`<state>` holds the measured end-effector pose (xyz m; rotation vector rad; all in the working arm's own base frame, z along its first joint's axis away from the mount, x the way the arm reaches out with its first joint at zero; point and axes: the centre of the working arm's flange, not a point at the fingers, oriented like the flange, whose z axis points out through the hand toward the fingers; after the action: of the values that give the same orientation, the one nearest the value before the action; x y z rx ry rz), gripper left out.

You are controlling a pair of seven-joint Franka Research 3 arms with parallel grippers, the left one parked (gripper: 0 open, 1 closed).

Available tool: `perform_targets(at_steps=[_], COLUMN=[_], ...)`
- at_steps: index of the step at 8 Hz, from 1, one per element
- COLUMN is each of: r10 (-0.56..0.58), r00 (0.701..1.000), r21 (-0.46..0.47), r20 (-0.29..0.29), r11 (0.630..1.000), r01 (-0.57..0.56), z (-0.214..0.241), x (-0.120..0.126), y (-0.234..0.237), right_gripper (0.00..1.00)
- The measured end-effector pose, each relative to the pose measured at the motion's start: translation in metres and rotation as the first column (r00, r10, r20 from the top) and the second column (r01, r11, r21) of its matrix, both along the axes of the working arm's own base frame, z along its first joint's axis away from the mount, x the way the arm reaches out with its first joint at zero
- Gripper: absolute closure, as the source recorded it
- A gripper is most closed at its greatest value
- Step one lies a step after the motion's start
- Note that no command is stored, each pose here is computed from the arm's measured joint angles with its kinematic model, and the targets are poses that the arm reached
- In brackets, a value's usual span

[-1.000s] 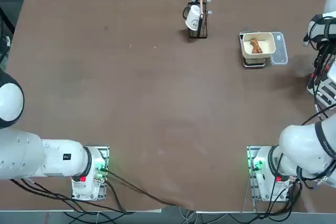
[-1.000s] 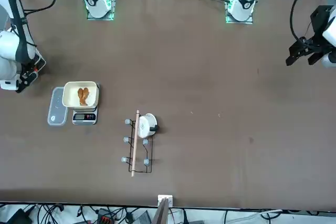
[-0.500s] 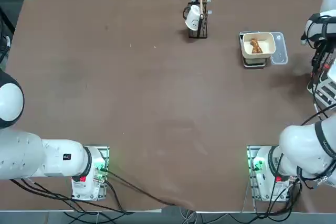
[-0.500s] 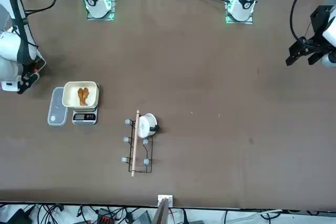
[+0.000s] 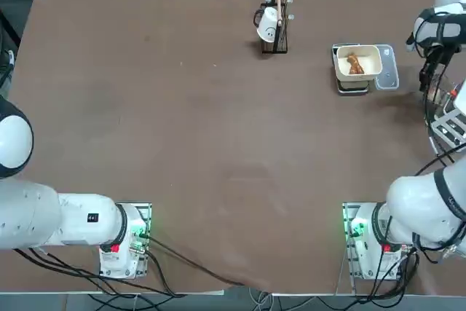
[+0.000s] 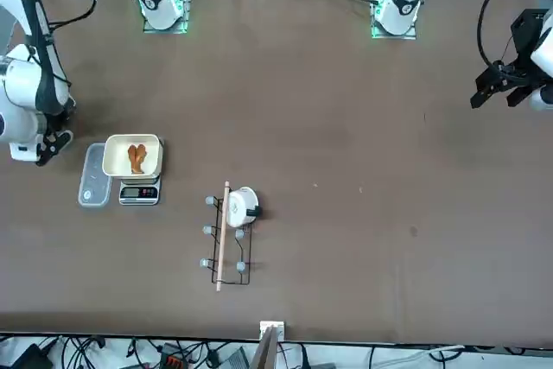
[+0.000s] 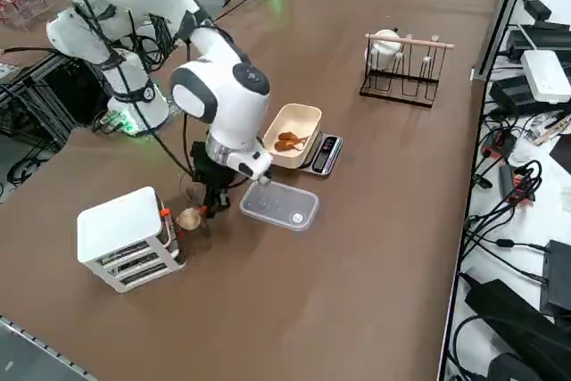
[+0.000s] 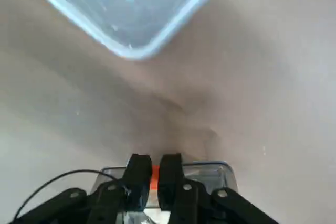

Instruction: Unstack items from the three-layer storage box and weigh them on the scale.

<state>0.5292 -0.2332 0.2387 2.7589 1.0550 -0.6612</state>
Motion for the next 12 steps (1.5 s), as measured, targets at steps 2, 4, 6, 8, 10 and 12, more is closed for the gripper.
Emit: perform_targets(at_steps=[2,4,6,8,10,12], r10=[0.008,0.008,0.008,0.001,-0.003,-0.075], r00=[1.0,1.0,1.0,0.999,0.998,0.993], r21=[0.01,0.01,0.008,0.018,0.031,0.087], r20=[0.017,0.019,0.029,0.037,0.066,0.091], r11=[1.0,1.0,1.0,1.0,1.0,0.994], r01=[-0.008,-0.008,-0.008,-0.001,0.001,0.067], z=[0.004,0.004,0.006,0.007,0.016,0.035], x=[0.01,0.014,0.02,0.022,0.033,0.047], y=[0.013,0.013,0.013,0.015,0.026,0.03], right_gripper=[0.88,0.88,0.87,0.72,0.32,0.03])
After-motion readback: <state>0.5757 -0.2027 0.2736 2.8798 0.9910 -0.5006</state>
